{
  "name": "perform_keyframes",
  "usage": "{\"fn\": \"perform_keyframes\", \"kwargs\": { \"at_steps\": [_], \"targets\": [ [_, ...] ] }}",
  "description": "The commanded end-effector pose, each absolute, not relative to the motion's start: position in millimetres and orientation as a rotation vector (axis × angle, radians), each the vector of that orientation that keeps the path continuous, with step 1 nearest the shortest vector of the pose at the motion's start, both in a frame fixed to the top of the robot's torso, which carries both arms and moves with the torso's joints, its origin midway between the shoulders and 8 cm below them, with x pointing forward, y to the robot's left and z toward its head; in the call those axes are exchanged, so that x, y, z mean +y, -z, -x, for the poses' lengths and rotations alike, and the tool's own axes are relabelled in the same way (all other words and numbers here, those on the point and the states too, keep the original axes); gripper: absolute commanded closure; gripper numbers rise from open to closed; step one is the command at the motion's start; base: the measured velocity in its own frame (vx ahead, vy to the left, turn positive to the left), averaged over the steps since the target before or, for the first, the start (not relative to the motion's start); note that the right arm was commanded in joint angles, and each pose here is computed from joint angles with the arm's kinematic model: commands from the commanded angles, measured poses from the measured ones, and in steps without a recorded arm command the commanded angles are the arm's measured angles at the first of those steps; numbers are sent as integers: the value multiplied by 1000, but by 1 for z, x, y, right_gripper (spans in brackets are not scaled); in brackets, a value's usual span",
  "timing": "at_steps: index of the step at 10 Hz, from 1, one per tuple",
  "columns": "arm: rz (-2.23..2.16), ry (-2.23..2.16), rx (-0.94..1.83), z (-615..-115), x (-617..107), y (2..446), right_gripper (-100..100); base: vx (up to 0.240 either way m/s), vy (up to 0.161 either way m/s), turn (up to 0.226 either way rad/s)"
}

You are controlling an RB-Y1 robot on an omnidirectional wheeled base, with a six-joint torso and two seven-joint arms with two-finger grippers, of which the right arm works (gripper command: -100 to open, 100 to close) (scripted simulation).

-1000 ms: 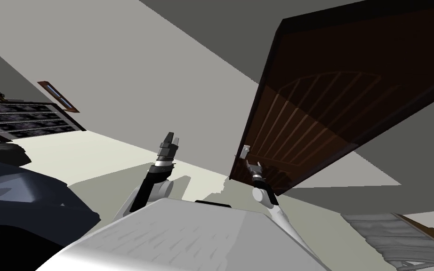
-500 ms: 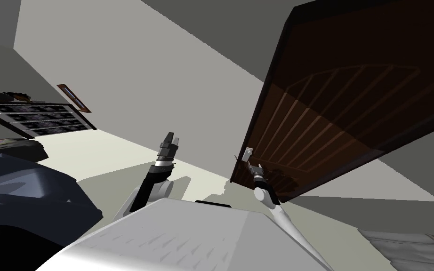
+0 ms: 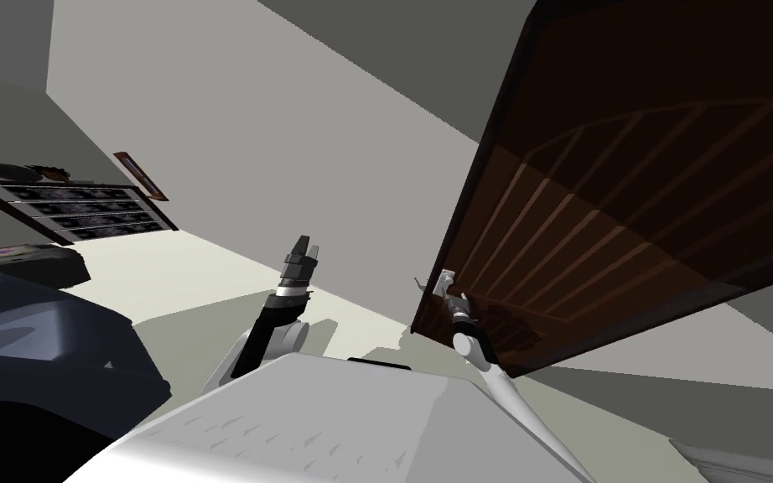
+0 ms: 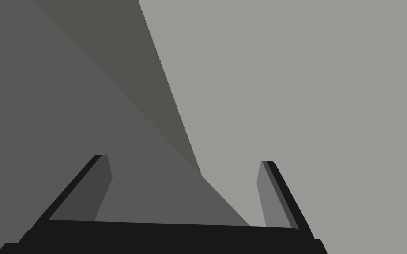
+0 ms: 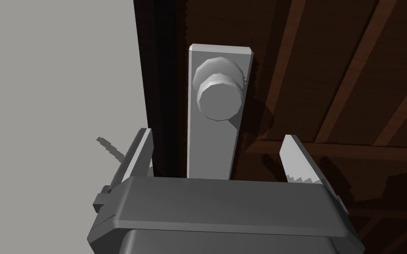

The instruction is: Pull the door open

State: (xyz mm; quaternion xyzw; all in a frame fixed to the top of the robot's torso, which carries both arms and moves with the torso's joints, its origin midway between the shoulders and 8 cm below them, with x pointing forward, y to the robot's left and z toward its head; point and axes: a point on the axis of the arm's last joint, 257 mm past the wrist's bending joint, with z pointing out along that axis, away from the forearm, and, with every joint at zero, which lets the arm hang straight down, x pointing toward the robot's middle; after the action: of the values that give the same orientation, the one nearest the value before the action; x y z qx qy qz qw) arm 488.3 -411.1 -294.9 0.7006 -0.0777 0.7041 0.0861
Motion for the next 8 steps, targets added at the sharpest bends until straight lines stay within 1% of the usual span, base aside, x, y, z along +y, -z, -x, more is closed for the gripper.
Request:
{"fn": "perform_keyframes", "kwargs": {
  "at_steps": [1, 4, 5, 6, 8],
  "targets": [
    [-2085, -2094, -238, -490, -413, 295, -100, 198, -92, 50],
    [-2081, -2086, -249, -492, -417, 296, -100, 206, -77, 37],
    [-2081, -2088, -247, -492, -416, 296, -100, 86, -24, 11],
    [-2081, -2088, -247, -492, -416, 296, 100, -10, 1, -5],
    [-2081, -2088, -247, -492, -416, 296, 100, -29, 7, 0]
  ]
}}
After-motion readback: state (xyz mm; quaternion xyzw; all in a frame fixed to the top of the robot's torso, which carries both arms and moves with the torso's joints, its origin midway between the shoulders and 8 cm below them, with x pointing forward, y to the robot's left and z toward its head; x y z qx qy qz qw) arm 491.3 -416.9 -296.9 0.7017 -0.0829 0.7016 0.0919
